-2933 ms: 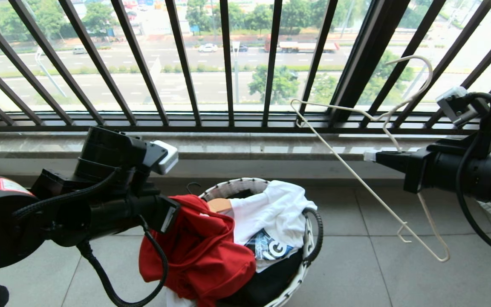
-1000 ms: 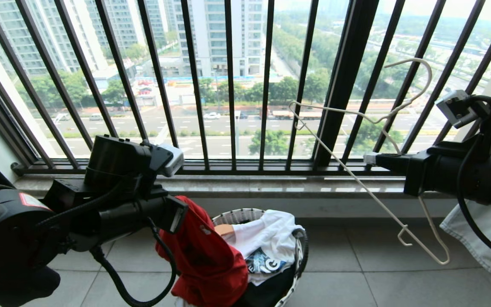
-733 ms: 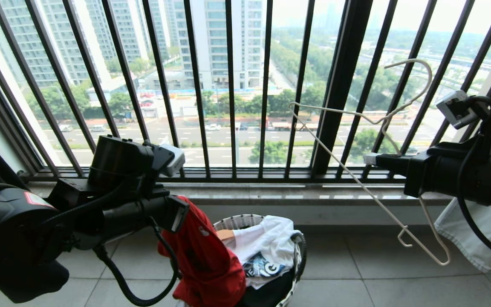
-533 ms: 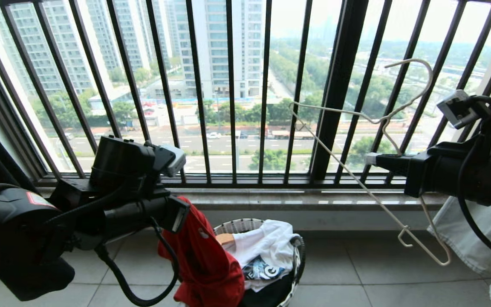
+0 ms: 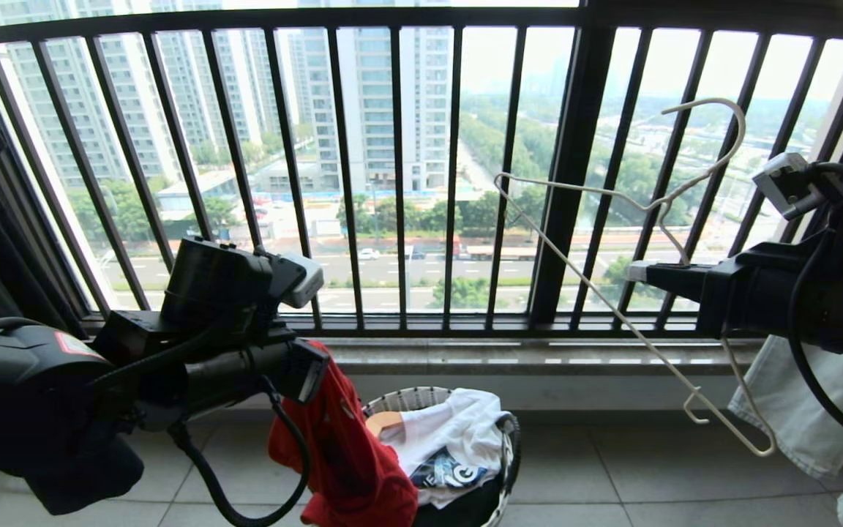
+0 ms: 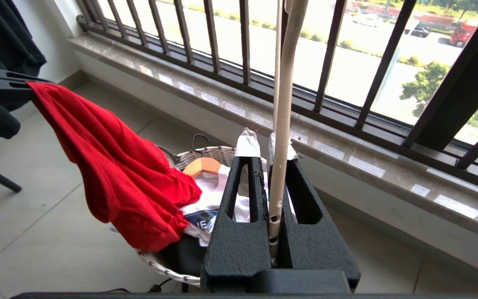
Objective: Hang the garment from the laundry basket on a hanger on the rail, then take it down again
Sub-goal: Pick up clothes from the basket, then hang the clothes on the clothes rack
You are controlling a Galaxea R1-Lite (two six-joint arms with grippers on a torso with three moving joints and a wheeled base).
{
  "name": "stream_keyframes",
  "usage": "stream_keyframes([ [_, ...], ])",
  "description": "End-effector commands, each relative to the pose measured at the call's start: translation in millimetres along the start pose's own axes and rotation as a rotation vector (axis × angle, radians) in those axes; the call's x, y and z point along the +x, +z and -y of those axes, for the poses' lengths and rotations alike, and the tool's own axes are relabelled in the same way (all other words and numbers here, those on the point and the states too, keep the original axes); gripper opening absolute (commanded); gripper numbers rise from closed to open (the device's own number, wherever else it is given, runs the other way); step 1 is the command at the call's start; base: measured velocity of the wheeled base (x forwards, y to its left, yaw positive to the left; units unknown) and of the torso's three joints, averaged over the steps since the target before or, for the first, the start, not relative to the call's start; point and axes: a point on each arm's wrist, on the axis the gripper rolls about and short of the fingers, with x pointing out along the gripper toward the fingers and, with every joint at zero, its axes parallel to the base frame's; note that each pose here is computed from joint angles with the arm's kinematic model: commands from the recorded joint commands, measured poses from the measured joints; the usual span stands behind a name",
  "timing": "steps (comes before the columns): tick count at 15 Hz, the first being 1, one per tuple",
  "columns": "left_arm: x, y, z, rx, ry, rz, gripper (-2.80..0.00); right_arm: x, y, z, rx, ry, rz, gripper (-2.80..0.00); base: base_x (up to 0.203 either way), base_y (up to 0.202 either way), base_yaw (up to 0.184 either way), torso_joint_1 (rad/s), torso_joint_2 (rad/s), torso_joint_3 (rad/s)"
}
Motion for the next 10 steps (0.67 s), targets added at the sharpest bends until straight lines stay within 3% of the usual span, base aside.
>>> stream_keyframes([
  [1, 2, 0, 0.1, 0.001, 0.002, -0.003, -2.80, 1, -1, 0, 0.000, 0.007, -0.006, -2.80, 0.000, 0.000, 0.000, 0.000, 0.00, 0.000],
  [5, 9, 10, -0.6, -0.034, 0.019, 0.104, -2.80, 6, -11, -20, 0.009, 0.092, -0.087, -2.80, 0.000, 0.000, 0.000, 0.000, 0.00, 0.000],
  [10, 12, 17, -11.7, -0.077, 0.052, 0.131, -2.80, 8, -32, -44, -0.019, 0.195, -0.291, -2.80, 0.000, 0.000, 0.000, 0.000, 0.00, 0.000],
])
